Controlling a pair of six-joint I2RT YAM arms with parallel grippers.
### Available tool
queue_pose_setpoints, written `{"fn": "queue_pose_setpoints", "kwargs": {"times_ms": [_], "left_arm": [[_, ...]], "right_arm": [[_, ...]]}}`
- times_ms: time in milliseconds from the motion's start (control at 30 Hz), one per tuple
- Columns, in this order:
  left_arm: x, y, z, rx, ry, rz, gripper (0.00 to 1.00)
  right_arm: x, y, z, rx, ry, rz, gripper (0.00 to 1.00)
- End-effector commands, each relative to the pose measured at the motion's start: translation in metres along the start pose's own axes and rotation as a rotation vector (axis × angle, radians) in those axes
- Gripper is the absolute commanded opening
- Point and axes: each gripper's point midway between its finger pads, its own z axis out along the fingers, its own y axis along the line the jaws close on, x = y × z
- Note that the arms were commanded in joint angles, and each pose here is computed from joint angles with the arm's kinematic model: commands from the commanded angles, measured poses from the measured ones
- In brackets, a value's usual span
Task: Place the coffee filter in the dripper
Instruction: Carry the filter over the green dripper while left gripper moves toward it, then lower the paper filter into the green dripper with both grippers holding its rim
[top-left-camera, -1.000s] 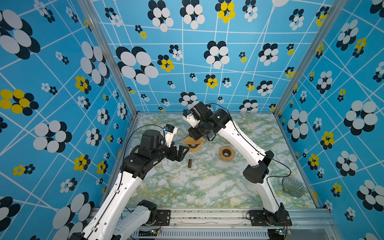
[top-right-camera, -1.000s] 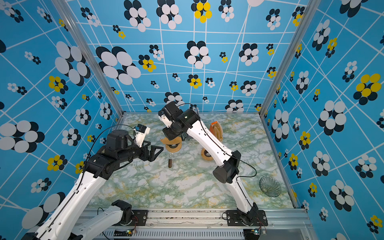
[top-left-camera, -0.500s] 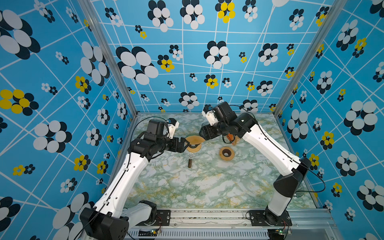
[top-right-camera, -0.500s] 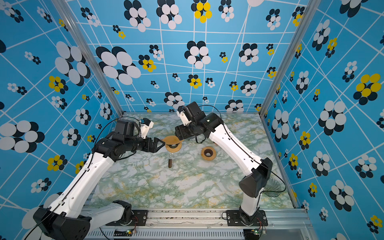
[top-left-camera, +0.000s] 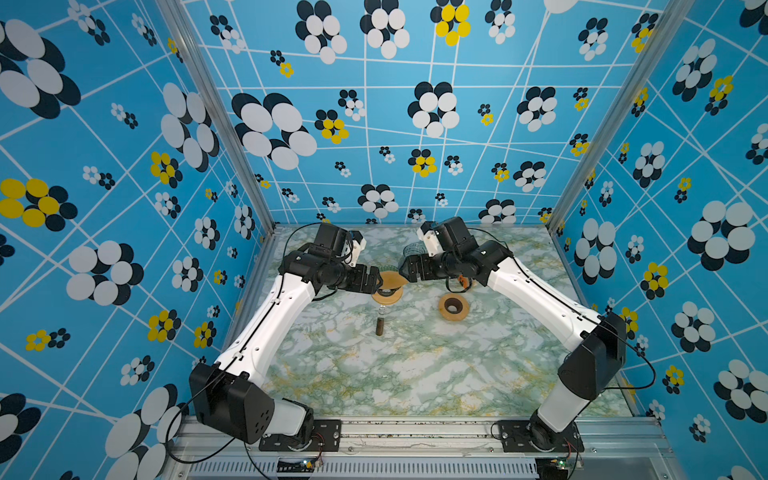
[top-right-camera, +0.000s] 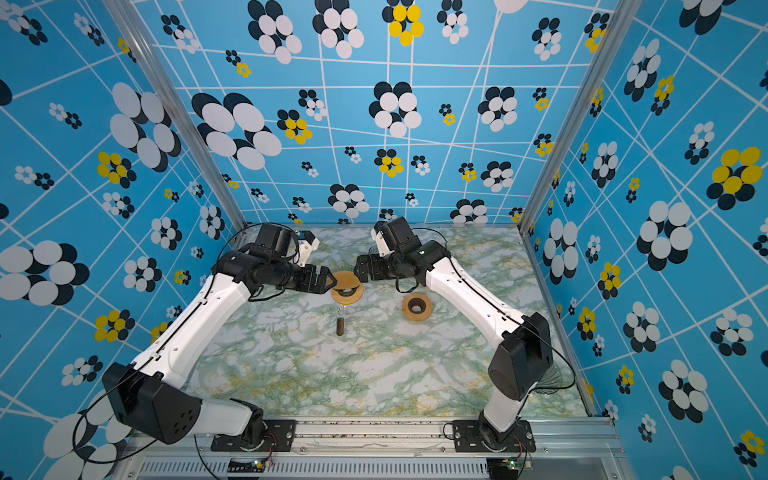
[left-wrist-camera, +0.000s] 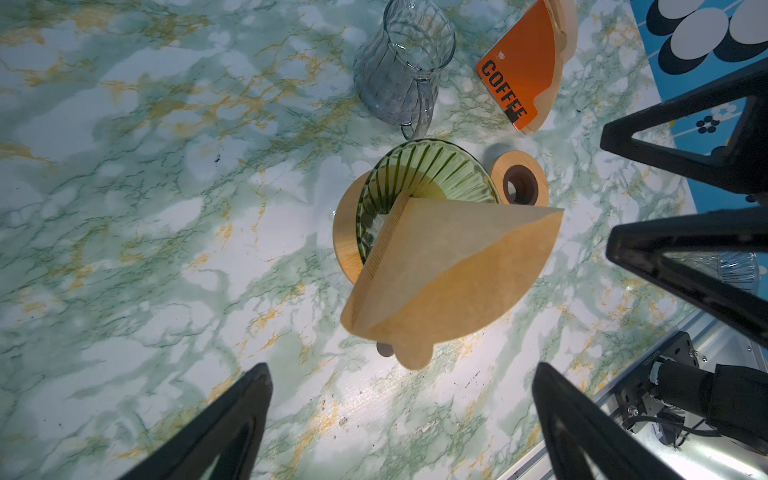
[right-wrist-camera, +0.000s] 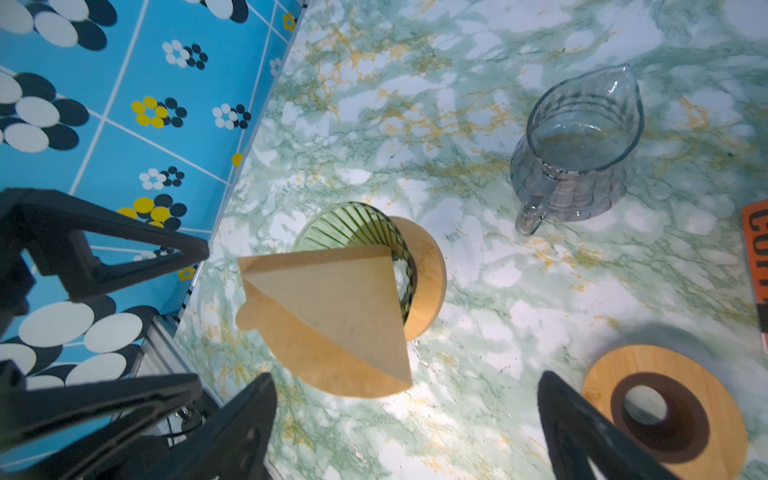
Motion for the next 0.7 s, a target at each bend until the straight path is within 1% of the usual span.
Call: {"fn": "queue_pose_setpoints", "kwargs": {"times_ms": [0, 233, 500, 667], "left_arm": [[-0.006, 0.007, 0.003, -0.051, 0.006, -0.047, 0.99], [-0.012, 0.012, 0.02, -0.067, 0.046, -0.075, 0.99], [-0.017, 0.022, 0.032, -0.112, 0.077, -0.086, 0.99], [-0.017, 0.029, 0.037, -0.143, 0.095, -0.097, 0.99]], "right_arm": [[-0.003, 0.0, 0.017, -0.017, -0.001, 0.045, 0.97], [0.001, -0.008, 0.031, 0.013, 0.031, 0.041, 0.96], [-0.007, -0.012, 0.033, 0.051, 0.007, 0.032, 0.96], [-0.009, -0.009, 0.036, 0.046, 0.038, 0.022, 0.96]]}}
